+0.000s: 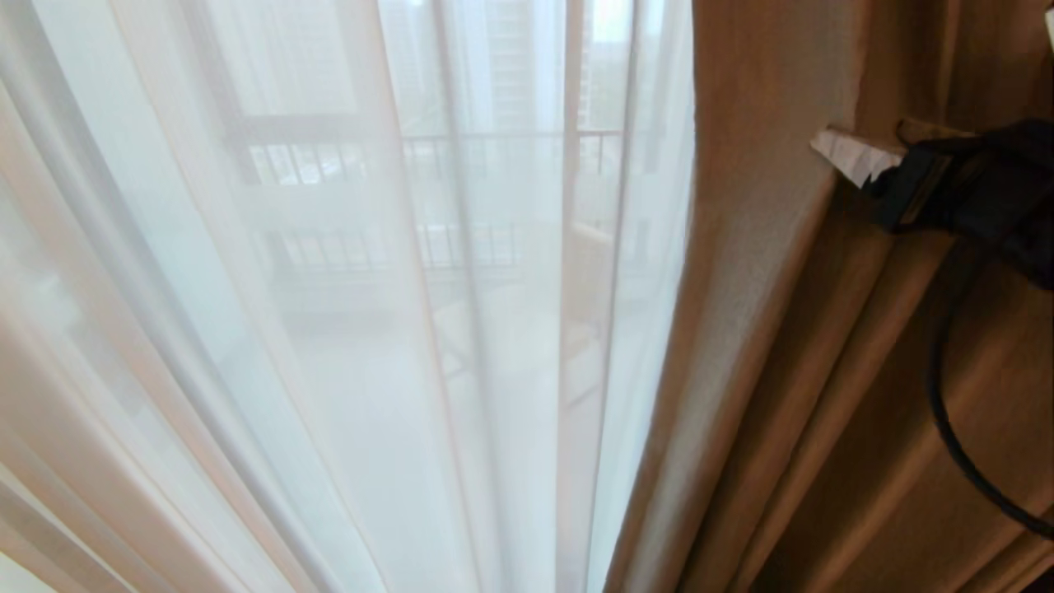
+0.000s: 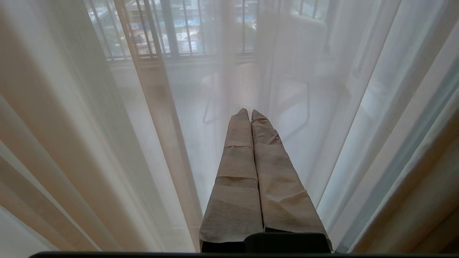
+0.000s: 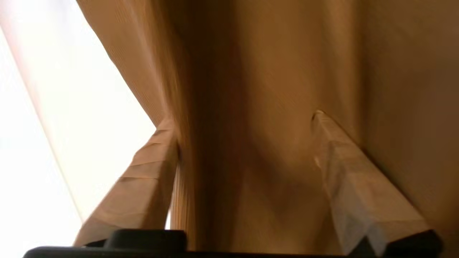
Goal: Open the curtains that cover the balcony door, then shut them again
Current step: Close the outer curtains on both sides
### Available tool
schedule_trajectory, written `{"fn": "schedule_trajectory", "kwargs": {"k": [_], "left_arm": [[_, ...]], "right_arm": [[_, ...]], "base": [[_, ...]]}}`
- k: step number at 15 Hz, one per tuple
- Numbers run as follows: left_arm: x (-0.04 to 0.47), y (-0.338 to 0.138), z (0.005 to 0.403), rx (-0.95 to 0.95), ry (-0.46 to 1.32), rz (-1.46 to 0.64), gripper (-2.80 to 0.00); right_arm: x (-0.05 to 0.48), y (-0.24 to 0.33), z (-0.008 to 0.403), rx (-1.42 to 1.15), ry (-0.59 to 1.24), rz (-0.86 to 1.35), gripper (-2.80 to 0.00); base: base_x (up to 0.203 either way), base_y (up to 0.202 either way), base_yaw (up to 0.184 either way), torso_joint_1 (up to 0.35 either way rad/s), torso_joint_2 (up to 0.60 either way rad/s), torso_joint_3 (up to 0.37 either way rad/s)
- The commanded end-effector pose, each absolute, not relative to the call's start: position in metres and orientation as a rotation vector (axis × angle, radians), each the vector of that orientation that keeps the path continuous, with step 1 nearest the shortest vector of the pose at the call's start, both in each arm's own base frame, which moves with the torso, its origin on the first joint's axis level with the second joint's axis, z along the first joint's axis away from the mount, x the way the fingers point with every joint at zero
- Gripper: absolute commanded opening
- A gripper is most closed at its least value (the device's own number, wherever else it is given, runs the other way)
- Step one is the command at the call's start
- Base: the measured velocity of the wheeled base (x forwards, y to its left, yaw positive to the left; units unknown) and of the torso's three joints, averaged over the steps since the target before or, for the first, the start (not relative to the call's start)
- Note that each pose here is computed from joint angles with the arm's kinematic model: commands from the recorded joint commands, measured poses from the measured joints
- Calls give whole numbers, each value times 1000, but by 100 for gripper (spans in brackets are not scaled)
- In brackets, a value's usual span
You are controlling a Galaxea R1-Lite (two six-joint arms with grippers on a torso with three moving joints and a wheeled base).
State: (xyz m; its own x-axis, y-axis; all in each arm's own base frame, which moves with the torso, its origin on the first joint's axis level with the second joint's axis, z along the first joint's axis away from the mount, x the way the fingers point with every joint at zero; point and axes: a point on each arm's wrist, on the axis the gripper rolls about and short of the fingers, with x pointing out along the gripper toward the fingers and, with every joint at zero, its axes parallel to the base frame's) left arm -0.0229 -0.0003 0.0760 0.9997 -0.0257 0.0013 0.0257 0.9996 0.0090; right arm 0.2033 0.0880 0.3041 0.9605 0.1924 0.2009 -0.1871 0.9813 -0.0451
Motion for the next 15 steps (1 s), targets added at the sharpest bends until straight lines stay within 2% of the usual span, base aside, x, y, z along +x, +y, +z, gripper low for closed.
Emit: {"fn": "schedule_trajectory", "kwargs": {"k": [1,10,15], "left_arm": [[-23,0,76,9,-2,-27,-280],[-23,0,76,9,-2,-26,-280],[-23,0,76,9,-3,-26,-280]], "right_arm": [[174,75,295,-25,-209,196,0],[112,46,240,-48,-138,193,0],[96,22,219,-38,-78,46,0]], "base": [[0,0,0,0,0,0],[0,0,0,0,0,0],[0,0,0,0,0,0]]}}
